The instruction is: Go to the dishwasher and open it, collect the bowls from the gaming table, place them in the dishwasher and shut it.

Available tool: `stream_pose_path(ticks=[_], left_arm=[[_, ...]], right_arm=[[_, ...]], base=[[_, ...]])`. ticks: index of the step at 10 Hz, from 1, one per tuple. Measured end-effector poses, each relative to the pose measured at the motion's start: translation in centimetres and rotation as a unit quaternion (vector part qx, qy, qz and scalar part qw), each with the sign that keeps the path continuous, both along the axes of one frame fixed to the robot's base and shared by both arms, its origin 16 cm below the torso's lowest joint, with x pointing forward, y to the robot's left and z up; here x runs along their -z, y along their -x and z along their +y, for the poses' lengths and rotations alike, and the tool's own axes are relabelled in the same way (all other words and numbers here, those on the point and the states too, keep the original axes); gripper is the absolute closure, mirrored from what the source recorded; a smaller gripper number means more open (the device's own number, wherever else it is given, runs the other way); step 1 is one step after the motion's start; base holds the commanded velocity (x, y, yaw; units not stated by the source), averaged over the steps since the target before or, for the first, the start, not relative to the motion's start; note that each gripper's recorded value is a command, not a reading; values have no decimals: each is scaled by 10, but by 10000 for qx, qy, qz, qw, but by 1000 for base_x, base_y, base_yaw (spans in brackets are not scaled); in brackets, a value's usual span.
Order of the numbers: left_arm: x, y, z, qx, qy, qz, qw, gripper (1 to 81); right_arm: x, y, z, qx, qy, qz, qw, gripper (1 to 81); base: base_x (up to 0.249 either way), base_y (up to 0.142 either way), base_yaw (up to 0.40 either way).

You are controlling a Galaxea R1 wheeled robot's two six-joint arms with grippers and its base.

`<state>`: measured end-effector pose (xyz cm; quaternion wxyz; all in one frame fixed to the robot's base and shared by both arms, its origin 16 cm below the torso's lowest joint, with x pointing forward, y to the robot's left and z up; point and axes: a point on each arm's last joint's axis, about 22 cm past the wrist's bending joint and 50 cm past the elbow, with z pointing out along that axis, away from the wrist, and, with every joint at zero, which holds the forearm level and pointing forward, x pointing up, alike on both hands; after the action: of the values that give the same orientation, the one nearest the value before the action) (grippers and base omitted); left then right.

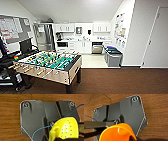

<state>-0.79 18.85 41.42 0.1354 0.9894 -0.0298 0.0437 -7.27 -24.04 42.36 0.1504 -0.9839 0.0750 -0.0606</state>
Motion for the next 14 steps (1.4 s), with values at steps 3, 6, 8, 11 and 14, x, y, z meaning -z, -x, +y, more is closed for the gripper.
stream_pose_path(ticks=[3, 6, 8, 11, 14], left_arm=[[0, -3, 0, -1, 6, -25, 10000, 811], [-1, -11, -4, 11, -2, -34, 10000, 811], [0, 2, 1, 3, -11, 9, 10000, 811], [-1, -6, -3, 3, 16, -36, 10000, 811], [-1, -6, -3, 3, 12, -33, 10000, 811]], right_arm=[[0, -1, 3, 0, -16, -11, 10000, 811], [-1, -15, -3, 9, 23, -99, 9999, 811], [0, -4, 0, 0, 1, -31, 10000, 811], [0, -5, 0, 2, 0, -30, 10000, 811], [0, -5, 1, 1, -2, -26, 10000, 811]], base=[[179, -83, 0], [179, -89, 0], [180, -90, 0], [180, -90, 0], [179, -90, 0]])
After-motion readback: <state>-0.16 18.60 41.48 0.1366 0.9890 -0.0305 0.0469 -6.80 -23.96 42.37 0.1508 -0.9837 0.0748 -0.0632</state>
